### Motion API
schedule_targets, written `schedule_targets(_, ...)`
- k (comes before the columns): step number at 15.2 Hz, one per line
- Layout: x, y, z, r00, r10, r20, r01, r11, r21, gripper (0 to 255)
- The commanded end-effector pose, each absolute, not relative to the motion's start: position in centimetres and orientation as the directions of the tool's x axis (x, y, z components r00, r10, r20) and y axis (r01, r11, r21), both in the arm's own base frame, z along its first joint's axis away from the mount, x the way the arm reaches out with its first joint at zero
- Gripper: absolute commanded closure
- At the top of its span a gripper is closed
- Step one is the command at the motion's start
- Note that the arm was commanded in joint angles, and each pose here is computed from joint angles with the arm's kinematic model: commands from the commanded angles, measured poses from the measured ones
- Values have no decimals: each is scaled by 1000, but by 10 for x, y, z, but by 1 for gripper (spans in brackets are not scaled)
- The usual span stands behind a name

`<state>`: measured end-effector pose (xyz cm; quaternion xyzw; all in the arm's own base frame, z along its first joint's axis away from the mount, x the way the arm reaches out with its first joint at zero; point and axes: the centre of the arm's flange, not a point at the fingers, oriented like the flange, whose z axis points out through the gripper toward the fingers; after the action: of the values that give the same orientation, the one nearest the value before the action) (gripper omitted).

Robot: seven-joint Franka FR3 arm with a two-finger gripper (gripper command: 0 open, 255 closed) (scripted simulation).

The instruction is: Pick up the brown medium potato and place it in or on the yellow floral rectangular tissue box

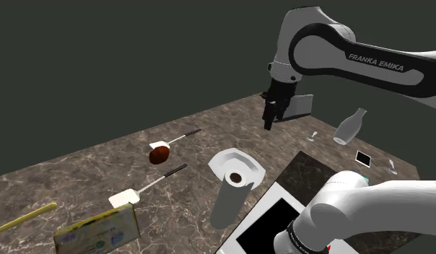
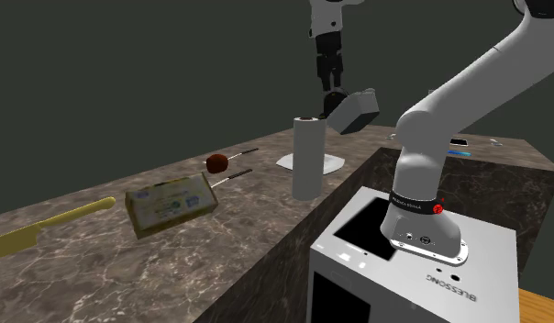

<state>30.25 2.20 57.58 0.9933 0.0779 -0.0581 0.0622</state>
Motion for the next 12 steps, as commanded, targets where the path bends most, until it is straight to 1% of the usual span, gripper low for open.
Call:
schedule_targets(1, 303, 22, 576, 981, 148, -125, 162, -980, 114, 0)
schedule_targets(7, 336, 81, 540, 992, -11, -128, 2, -995, 101, 0)
schedule_targets(12, 371, 125, 510, 981, -142, -132, -131, -987, 91, 0)
